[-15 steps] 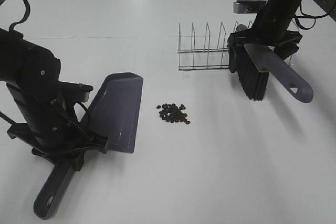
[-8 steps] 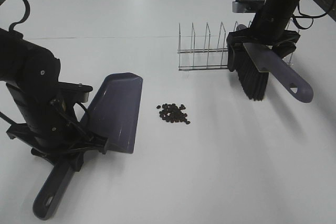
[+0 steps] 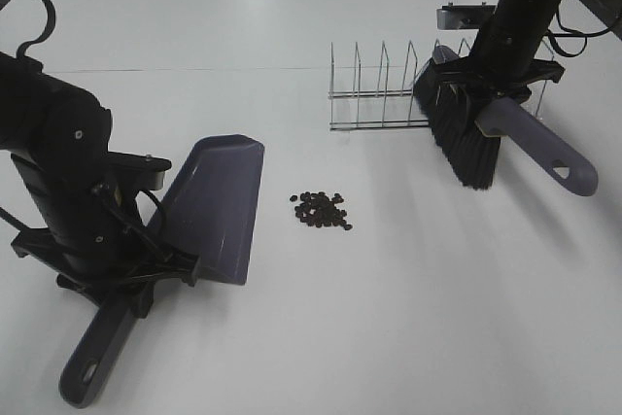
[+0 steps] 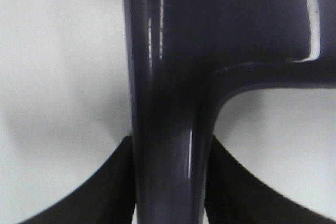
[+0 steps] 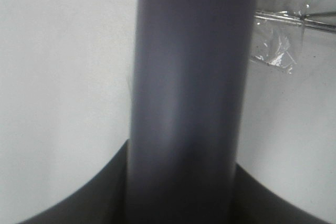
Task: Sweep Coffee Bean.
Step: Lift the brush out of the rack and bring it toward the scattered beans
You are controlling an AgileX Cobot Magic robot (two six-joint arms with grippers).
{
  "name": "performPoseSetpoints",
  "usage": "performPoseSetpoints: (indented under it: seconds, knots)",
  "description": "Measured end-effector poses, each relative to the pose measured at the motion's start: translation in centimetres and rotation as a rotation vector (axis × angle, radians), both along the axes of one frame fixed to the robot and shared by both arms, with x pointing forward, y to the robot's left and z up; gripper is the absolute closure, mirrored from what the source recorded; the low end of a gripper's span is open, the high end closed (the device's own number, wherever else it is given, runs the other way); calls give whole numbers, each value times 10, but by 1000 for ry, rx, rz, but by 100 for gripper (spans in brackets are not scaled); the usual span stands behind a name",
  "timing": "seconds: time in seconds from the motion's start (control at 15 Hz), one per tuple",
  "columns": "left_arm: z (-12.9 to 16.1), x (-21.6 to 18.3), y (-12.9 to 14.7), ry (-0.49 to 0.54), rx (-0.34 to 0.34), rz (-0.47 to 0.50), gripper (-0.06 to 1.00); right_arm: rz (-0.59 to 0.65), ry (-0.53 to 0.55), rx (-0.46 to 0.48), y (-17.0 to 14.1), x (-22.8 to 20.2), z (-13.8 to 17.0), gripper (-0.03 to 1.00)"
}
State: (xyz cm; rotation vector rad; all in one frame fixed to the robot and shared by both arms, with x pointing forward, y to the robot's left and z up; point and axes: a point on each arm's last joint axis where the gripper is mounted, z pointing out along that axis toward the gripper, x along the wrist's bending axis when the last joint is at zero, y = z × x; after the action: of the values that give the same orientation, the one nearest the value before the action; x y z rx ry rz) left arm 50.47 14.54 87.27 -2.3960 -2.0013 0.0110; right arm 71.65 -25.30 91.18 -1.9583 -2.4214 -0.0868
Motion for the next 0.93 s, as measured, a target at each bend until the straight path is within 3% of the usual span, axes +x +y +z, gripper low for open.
performPoseSetpoints:
  seconds: [0.27, 0.6, 0.8, 0.93]
  knots:
    - [0, 0, 0, 0, 0, 0, 62, -78, -1, 5, 3, -9, 11, 67]
    - [0, 0, 0, -1, -1, 0, 62, -100, -35, 29, 13, -55, 73, 67]
    - [0, 0, 0, -4, -3, 0, 62, -76, -51, 39, 24, -74, 92, 67]
    - [1, 3, -2, -15, -9, 0, 62, -22, -61, -43, 39, -84, 94, 67]
